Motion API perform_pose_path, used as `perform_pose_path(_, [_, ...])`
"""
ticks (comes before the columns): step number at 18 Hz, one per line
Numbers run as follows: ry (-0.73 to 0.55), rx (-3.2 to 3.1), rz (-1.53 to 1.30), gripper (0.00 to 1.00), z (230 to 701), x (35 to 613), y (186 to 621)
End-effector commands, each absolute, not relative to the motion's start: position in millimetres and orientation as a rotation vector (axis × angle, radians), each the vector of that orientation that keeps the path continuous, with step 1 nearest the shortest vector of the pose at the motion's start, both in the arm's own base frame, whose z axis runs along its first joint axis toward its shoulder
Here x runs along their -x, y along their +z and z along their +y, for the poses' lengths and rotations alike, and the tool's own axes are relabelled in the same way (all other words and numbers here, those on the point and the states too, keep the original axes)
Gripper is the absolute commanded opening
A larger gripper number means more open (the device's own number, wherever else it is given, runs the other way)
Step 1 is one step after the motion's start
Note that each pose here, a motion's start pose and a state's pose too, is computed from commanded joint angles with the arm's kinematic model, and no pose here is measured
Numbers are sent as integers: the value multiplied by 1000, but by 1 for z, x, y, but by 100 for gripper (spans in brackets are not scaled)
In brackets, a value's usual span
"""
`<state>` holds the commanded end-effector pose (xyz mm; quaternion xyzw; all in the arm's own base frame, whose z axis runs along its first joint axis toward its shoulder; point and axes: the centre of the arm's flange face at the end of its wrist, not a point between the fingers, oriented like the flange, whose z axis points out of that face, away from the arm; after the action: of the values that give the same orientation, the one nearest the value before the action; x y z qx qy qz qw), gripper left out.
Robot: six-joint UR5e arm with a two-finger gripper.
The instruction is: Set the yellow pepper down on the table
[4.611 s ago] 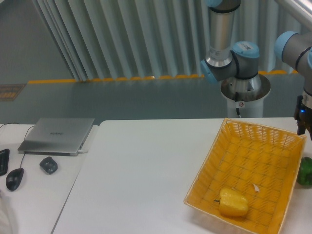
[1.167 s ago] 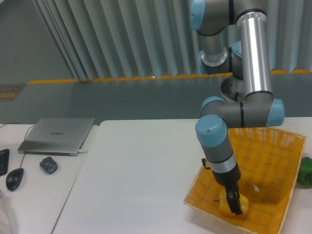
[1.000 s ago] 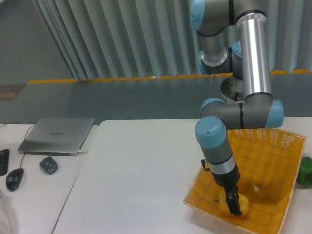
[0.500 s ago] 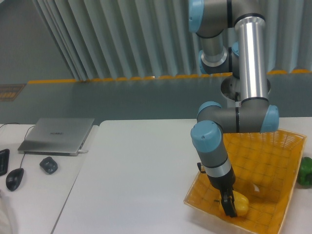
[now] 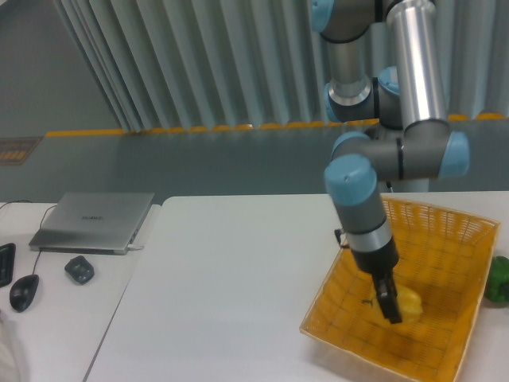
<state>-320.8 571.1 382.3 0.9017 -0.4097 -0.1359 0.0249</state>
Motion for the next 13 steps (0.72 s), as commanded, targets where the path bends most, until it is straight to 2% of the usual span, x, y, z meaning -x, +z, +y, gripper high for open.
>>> perform_pose_path(4, [-364, -2852, -1317, 63, 521, 369, 415])
perform_pose_path(13, [-340, -2930, -1317, 64, 437, 476, 407])
